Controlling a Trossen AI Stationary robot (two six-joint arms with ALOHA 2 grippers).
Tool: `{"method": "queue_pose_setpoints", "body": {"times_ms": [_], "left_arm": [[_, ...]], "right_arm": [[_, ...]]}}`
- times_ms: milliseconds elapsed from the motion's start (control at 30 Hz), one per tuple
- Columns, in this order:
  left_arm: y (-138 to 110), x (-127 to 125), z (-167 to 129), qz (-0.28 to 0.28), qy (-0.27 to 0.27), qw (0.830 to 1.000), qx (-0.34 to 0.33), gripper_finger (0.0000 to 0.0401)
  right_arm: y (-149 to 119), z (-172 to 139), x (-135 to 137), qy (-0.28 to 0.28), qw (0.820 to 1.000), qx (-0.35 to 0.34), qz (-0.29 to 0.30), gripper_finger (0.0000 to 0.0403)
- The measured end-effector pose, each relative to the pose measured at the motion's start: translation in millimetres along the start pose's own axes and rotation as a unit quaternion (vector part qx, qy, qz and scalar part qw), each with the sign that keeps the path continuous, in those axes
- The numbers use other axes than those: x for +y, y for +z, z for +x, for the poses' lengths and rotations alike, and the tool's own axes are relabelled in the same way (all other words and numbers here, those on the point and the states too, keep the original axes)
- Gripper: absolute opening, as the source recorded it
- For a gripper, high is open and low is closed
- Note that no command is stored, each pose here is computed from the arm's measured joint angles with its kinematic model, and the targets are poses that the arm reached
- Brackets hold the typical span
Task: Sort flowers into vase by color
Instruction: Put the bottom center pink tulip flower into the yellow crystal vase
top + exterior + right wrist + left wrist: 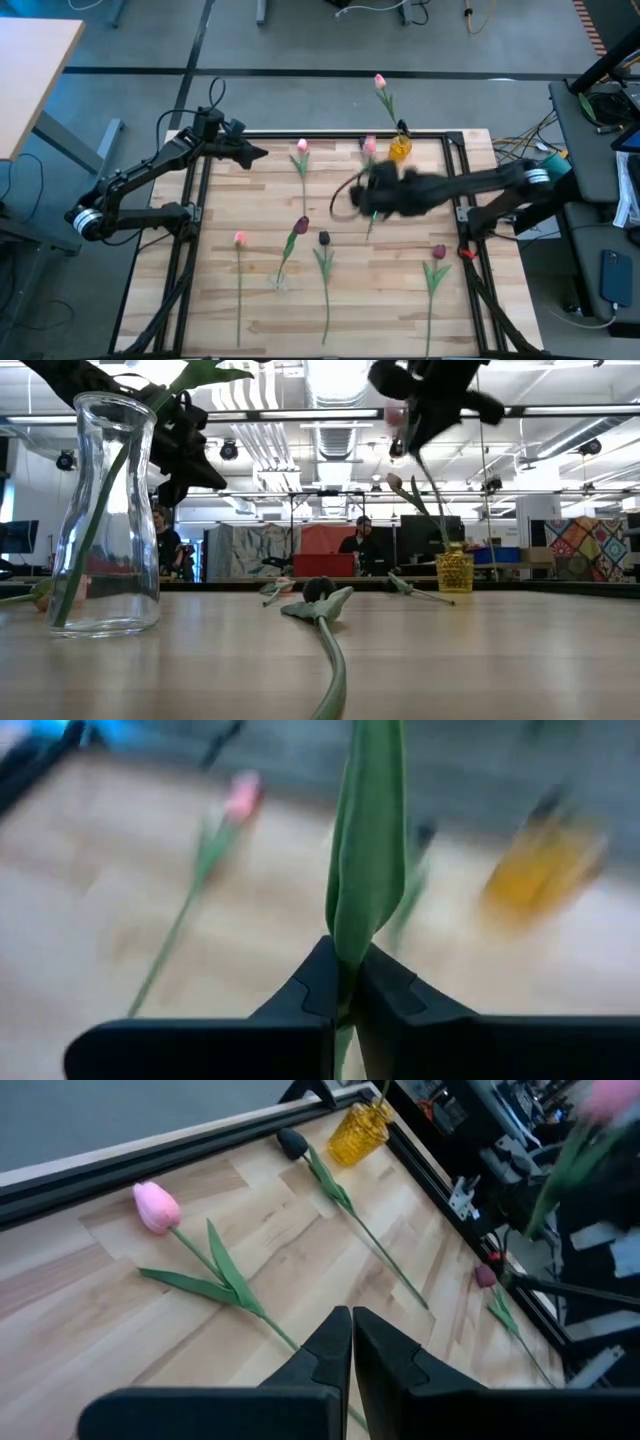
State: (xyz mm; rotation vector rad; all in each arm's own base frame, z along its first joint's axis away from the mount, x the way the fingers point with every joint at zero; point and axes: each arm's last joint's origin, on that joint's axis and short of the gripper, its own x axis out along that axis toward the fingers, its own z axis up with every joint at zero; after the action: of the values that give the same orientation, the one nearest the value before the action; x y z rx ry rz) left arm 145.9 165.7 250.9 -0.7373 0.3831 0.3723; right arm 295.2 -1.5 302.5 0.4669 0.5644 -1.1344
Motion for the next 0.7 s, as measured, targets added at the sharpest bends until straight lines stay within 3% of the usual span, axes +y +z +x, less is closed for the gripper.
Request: {"method": "queue_pose_setpoints", "body": {"times_ms": [200,367,500,700], "left_arm": [[2.5,0.2,-0.1,0.009,0.012,1.0,-0.015,0.0],[5.4,-0.9,-0.2,0.019,0.008,0.999,-0.028,0.0],[6.4,-0.8,-0.3,0.021,0.014,0.999,-0.035,0.0],[6.6,-0.5,-0.3,0.022,0.018,0.999,-0.037,0.0]], "right_arm": [[71.7,0.6,-62.4,-0.075,0.987,-0.118,-0.085,0.0012],[108.8,10.4,-101.6,-0.056,0.974,-0.179,-0.124,0.001],[123.6,27.0,-124.2,-0.034,0.961,-0.235,-0.139,0.0009],[121.3,54.4,-149.0,-0.035,0.956,-0.247,-0.154,0.0009]]}}
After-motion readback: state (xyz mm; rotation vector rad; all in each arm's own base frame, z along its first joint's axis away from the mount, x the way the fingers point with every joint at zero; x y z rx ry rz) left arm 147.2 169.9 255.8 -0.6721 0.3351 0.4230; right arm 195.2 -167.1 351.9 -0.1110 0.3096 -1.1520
